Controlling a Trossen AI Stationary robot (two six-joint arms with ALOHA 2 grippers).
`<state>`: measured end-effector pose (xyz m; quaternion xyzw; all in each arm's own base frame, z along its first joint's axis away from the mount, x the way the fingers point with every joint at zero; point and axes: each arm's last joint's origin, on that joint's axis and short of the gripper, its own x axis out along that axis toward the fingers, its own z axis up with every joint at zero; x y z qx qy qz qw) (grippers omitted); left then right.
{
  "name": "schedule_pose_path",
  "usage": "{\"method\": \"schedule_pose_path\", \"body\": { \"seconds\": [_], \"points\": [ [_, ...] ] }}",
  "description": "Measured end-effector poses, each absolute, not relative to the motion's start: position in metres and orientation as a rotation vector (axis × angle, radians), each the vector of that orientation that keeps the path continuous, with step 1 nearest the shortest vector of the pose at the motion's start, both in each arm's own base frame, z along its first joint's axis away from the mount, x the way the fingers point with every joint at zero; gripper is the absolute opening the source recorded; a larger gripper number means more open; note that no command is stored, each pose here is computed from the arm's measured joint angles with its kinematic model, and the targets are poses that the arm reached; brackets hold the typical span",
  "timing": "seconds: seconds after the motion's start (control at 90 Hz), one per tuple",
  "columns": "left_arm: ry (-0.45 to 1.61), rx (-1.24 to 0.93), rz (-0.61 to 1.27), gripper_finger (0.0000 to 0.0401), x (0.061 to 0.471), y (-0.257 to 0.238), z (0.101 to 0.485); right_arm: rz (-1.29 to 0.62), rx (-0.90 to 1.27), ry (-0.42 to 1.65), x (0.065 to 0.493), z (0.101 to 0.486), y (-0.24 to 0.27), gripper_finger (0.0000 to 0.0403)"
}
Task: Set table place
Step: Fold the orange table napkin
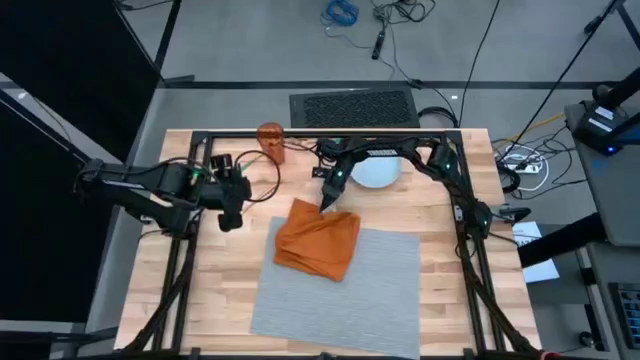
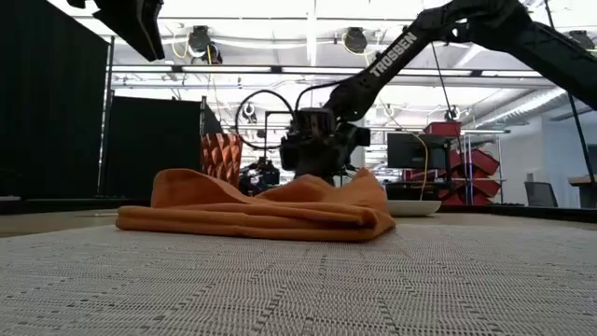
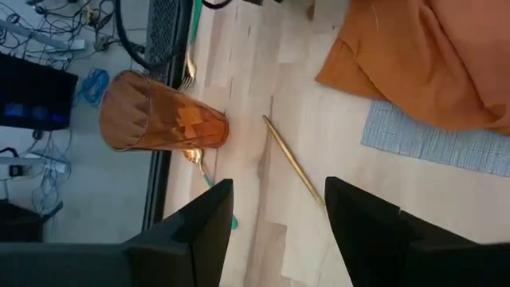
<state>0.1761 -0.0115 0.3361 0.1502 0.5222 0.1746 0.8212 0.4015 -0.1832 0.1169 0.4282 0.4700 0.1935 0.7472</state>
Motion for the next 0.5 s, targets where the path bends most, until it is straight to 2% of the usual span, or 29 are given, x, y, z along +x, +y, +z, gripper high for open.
{"method": "schedule_pose_path", "body": {
  "seconds": [0.189,0.322,0.5],
  "points": [
    [1.113,0.301,0.363,0.0184,0.176,-0.012,0.336,0.386,0.957,0.998,0.395,0.117,-0.2,0.0134],
    [1.11,0.318,0.352,0.0184,0.178,-0.012,0.332,0.418,0.901,0.948,0.408,0.119,-0.191,0.0176],
    [1.144,0.348,0.336,0.0184,0.178,-0.012,0.321,0.453,0.878,0.957,0.416,0.117,-0.177,0.0186]
  ]
}}
